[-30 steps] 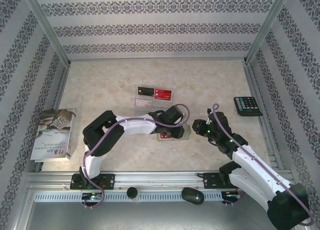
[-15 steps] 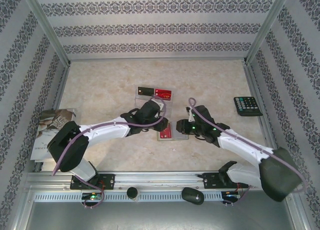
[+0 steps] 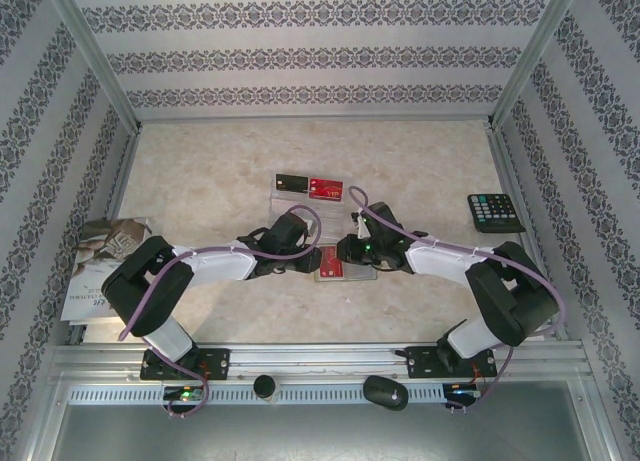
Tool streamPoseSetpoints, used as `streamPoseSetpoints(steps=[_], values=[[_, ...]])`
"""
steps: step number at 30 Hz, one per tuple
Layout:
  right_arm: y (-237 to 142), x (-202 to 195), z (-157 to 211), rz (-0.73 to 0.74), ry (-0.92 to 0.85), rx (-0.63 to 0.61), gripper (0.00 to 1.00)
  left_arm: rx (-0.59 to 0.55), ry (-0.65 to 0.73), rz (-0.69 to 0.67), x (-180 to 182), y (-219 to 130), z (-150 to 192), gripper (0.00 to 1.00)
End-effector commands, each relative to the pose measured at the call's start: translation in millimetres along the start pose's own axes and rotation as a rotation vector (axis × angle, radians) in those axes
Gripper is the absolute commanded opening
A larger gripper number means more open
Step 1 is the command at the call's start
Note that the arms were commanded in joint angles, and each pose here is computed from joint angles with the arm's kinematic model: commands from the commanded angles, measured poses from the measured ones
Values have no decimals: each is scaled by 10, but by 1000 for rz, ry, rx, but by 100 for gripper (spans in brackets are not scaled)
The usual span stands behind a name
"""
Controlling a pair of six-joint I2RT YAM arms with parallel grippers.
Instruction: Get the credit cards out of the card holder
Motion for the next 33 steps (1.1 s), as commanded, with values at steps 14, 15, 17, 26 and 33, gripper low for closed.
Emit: streamPoseSetpoints(steps=[14,15,17,26,33], values=[[79,-159,52,67,23,-3,19,22,-8,51,-30,225,-22,18],[73,-146,51,57,20,-3,19,30,-12,50,-26,250,-4,17],[68,-131,55,43,15,4,19,44,-19,46,-1,291,43,16],[57,-134,85,13,24,22,16,86,-55,48,70,363,227,12],[-17,-210,101,59,11,-15,16,110,-70,47,99,389,308,11]])
Point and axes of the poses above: each hand's point on the last joint's axis, 136 mm out from that joint toward the fingers, its own y axis out along the fingers, its own x axis along the line the jaws close on, z = x × y, the point moved 9 cm from there along -y, back along the fingers, and after that the axes turned 8 degrees about y, right-handed, at the moved point
